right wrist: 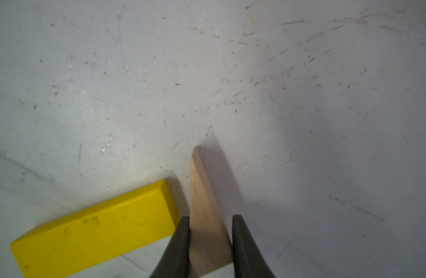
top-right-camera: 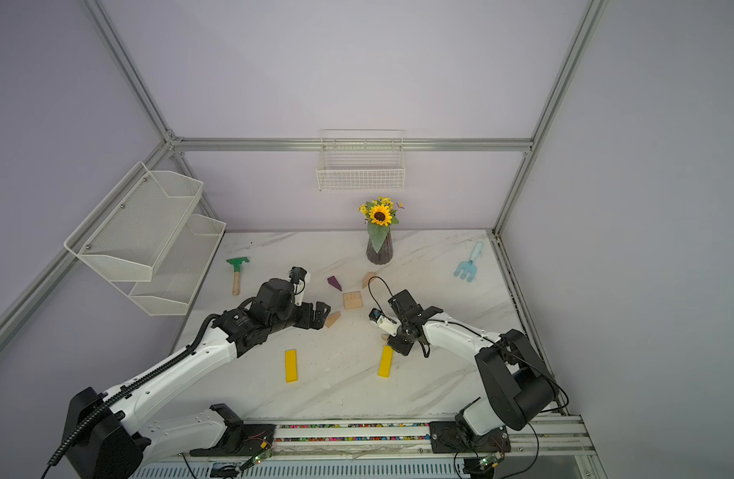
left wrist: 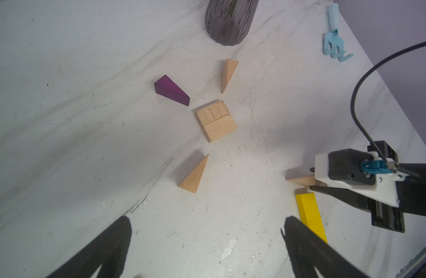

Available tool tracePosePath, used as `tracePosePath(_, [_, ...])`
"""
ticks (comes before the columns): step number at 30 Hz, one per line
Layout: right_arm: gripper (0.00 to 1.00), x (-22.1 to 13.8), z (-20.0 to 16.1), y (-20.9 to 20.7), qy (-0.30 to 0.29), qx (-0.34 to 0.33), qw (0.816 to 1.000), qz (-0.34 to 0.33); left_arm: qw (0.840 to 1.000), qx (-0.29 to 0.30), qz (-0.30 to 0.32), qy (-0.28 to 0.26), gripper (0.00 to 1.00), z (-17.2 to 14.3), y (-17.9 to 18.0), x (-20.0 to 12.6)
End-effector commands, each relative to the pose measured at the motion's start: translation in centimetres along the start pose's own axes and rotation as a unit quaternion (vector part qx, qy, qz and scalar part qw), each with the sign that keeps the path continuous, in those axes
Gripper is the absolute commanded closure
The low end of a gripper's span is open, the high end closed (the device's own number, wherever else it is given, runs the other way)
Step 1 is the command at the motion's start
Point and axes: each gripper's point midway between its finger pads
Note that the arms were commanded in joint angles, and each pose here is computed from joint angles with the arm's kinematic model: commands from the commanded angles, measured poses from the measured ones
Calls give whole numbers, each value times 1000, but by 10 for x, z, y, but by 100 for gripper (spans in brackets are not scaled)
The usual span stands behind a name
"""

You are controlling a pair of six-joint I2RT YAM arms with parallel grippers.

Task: Assemble a small pinwheel with building blocks
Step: Pick up the building block from the center of the board, then assemble the building block at the center of the board.

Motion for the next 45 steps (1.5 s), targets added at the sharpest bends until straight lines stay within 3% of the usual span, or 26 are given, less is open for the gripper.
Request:
tracePosePath(1, [86,12,-1,-10,17,-1,1000,-16,1000,-14,-14,-21,0,10,-4,-4])
tracePosePath(17, [89,38,25,-68,10,-1,999,-53,1000,-19,-13,-19,0,3,0,-7])
tracePosePath(31, [86,40,48,-69,-31,5,999,-30,999,-21,-23,-18,0,4,-4,-8])
tracePosePath(45, [84,49,55,-69,-35,4,999,-15,999,-22,-23,-16,0,2,-3,-7])
Point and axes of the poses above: each gripper's point midway between its finger pads, its own x axis out along the fingers, its own y axis along the line the jaws close on, z = x × y, and after that the axes turned 12 degrees about -x, right-handed
